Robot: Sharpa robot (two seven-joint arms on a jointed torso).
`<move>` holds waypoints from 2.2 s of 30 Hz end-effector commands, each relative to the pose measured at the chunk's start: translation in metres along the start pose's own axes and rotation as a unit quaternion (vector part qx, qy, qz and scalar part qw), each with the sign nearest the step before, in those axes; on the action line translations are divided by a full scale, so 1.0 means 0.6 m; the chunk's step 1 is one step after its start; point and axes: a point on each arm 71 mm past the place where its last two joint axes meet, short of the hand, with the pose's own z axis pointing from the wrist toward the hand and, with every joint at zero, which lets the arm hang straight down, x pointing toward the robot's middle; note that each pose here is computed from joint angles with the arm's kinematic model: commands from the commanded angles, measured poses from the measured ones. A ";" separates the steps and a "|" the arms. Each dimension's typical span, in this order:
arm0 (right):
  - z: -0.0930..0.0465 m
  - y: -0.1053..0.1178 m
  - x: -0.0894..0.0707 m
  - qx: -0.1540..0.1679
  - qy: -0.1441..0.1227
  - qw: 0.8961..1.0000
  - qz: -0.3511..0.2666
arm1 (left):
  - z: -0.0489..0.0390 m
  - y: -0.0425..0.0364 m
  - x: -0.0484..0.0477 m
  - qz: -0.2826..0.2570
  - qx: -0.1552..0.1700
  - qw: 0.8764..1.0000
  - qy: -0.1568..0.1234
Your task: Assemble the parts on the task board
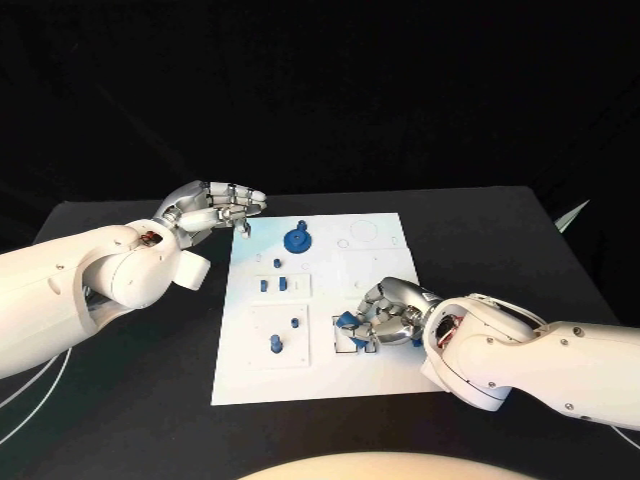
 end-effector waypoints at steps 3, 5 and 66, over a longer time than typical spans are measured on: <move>0.003 0.000 0.007 0.000 0.001 1.000 -0.021 | 0.000 -0.002 0.003 -0.001 0.005 1.000 0.007; 0.004 0.000 0.007 0.002 -0.001 1.000 -0.023 | 0.000 -0.002 0.003 -0.001 0.005 1.000 0.006; -0.041 0.001 0.007 -0.028 0.025 0.998 -0.047 | -0.004 -0.001 -0.005 0.001 0.001 1.000 0.000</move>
